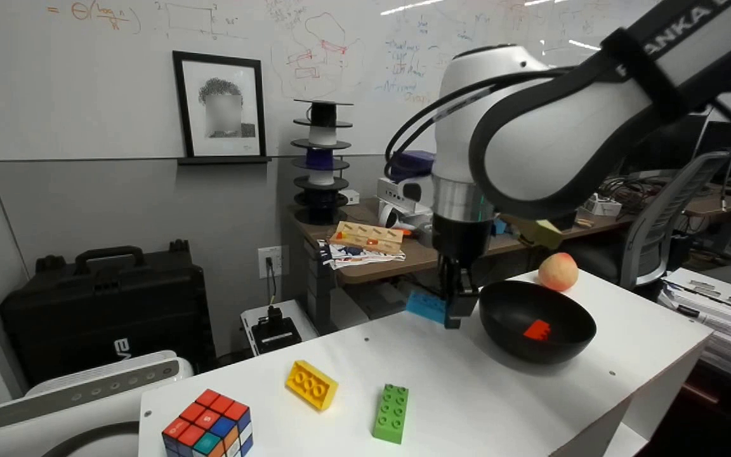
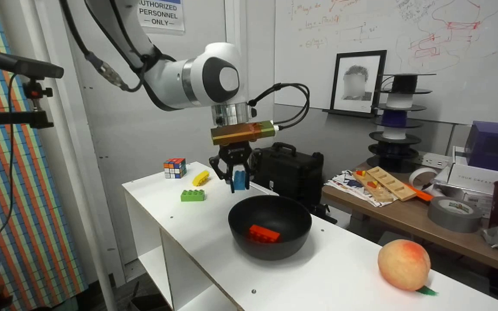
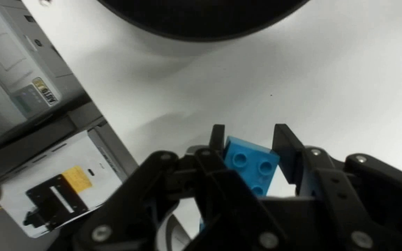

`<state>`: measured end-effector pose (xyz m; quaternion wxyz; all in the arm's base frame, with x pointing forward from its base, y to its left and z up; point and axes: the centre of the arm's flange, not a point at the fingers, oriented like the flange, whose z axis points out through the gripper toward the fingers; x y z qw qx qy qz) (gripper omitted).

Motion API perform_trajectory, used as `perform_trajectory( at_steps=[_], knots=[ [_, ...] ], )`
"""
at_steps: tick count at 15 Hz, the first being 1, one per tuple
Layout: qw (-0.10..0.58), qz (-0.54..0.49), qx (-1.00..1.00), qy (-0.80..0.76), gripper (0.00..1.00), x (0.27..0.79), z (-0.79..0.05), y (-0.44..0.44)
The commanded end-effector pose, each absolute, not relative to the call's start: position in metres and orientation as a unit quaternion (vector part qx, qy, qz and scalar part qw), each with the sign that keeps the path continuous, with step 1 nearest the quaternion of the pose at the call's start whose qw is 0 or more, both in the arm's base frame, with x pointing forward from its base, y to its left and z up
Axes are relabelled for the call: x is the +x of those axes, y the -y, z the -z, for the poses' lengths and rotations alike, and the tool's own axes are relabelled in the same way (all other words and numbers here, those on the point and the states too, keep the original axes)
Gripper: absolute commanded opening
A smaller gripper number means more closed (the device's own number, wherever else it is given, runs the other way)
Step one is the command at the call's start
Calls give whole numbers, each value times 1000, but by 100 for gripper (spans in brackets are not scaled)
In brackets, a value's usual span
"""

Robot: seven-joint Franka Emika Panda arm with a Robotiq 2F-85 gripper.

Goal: Put the Legos in the bowl

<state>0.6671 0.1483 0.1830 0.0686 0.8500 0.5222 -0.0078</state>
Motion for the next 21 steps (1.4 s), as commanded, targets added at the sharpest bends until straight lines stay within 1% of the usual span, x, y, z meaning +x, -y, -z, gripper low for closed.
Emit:
perform_trajectory(
  at_steps=[1,3,6,11,12,13,15,16,18,21],
  knots=[
    [76,-37,885,-458,22,631,-249,-104],
    [82,-46,901,-423,22,625,-264,-79],
    [96,-26,919,-380,22,614,-268,-43],
    [102,26,939,-327,22,609,-241,-12],
    [104,30,941,-321,54,608,-237,-9],
    [106,36,942,-316,66,606,-233,-8],
    [111,40,946,-303,79,605,-230,-9],
    [109,45,950,-291,88,604,-230,-12],
    [106,43,955,-272,100,600,-235,-29],
    [101,35,960,-258,100,588,-244,-79]
  ],
)
